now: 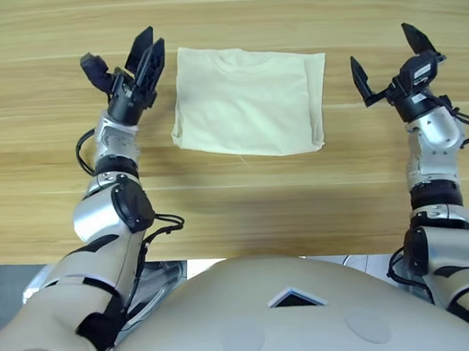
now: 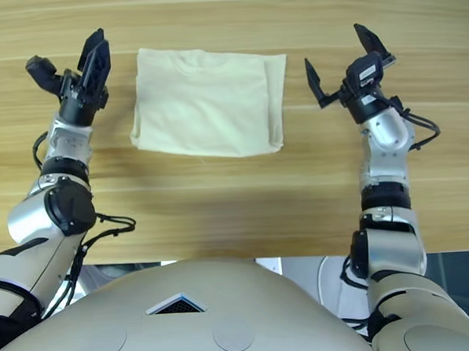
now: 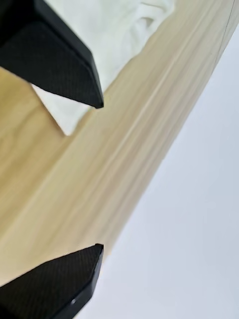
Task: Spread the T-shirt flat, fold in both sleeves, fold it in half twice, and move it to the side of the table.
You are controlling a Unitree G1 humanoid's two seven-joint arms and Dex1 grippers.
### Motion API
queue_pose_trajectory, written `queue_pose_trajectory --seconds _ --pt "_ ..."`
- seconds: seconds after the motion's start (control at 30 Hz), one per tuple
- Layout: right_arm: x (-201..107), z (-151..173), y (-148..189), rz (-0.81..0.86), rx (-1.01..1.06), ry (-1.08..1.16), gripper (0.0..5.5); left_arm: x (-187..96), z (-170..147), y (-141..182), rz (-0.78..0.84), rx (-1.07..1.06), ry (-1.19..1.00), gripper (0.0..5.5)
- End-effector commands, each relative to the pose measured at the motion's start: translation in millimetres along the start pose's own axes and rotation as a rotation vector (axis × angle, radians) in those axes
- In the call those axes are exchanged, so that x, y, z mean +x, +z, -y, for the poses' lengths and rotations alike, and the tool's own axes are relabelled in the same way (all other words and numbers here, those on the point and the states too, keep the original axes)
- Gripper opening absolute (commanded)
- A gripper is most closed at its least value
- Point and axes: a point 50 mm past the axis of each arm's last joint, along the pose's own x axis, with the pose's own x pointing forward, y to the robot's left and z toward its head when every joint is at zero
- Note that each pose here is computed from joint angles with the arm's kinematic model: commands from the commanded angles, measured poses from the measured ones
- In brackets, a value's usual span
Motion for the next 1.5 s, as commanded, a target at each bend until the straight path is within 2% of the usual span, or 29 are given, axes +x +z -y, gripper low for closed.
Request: queue_pose_trajectory --seconds 0.03,0.17,0.4,0.77,0.83,0.9,1.07,1.2,1.33,1.5 --pt "21.8 -11.6 29.6 0.052 -0.238 0.153 4.52 -2.7 9.4 -7.9 -0.051 0.118 -0.057 3.73" --pt "36.0 -31.2 44.9 0.056 -0.437 0.301 3.82 -1.4 11.4 -16.4 -0.068 0.153 -0.034 3.10" --pt "27.6 -77.0 71.8 0.158 -0.500 0.498 2.73 2.1 10.4 -24.9 -0.092 0.163 0.017 2.13" --pt "20.5 -152.7 33.0 -0.002 -0.644 0.904 0.64 11.8 12.4 -37.4 -0.143 0.172 0.029 0.22" --pt "17.2 -161.0 27.4 -0.025 -0.645 0.935 0.31 13.7 14.0 -40.7 -0.154 0.171 0.019 0.00" --pt "10.6 -166.7 22.8 -0.039 -0.643 0.972 0.03 14.7 15.4 -43.5 -0.163 0.170 0.012 0.00" --pt "-10.2 -161.9 9.8 -0.095 -0.635 1.030 0.03 18.2 19.3 -51.5 -0.176 0.162 -0.001 0.00" --pt "-44.9 -149.7 6.7 -0.137 -0.591 1.131 0.03 19.5 20.9 -54.8 -0.184 0.158 -0.010 0.00" --pt "-76.5 -118.4 17.1 -0.179 -0.553 1.140 0.03 21.3 22.9 -58.2 -0.189 0.153 -0.020 0.00" --pt "-93.4 -70.2 17.8 -0.312 -0.587 1.020 0.03 20.9 24.0 -60.2 -0.191 0.149 -0.022 0.00"
